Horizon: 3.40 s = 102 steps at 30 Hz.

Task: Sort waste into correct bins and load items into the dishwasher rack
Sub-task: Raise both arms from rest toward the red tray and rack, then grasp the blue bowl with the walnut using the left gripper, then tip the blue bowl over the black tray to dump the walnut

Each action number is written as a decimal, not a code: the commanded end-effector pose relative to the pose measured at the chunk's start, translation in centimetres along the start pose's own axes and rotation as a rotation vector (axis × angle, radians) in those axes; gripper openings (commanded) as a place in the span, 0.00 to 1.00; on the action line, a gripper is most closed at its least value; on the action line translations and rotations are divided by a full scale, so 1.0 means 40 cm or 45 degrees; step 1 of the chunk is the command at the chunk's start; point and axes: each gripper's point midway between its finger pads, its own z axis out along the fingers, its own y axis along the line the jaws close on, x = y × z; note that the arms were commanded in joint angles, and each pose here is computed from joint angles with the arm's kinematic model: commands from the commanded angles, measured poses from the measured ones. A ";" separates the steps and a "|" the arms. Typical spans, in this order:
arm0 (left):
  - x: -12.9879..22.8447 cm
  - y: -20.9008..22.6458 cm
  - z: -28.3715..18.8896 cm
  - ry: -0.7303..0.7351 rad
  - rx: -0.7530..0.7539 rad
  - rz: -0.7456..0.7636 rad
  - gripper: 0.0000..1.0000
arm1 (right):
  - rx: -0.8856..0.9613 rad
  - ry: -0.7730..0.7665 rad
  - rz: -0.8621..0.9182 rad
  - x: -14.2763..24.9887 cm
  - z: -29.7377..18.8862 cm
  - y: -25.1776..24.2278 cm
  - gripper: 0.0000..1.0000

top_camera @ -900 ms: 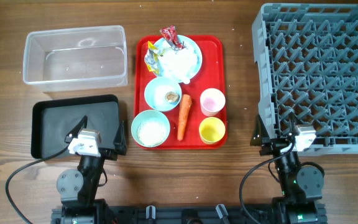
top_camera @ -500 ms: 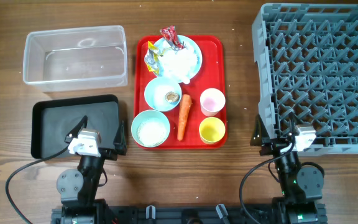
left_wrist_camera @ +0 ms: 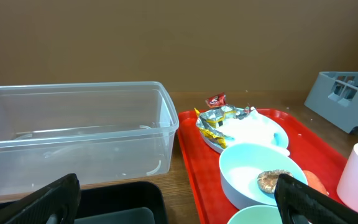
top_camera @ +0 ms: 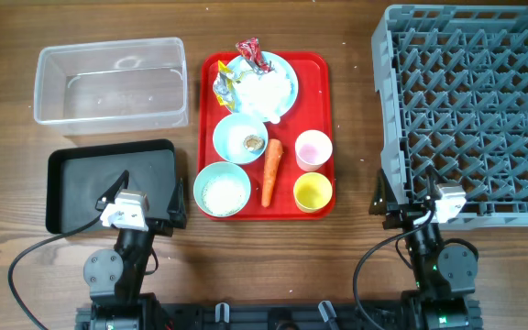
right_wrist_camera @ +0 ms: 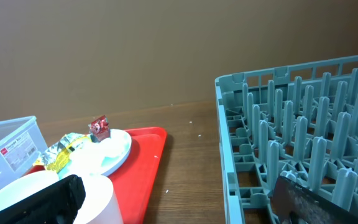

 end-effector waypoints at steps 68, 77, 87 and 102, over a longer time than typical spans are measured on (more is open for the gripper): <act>0.267 -0.150 0.384 1.502 -0.240 -0.268 0.50 | -0.282 0.903 0.082 -0.154 0.358 0.157 0.99; 0.336 -0.160 0.382 1.581 -0.266 -0.339 0.10 | -0.258 0.964 0.126 -0.109 0.377 0.147 0.92; -0.007 -0.227 0.378 1.338 -0.076 -0.427 0.04 | -0.258 0.963 0.127 -0.109 0.377 0.147 0.88; -0.031 0.249 -0.062 1.389 -1.491 0.095 0.04 | -0.261 0.954 0.124 -0.112 0.380 0.148 0.89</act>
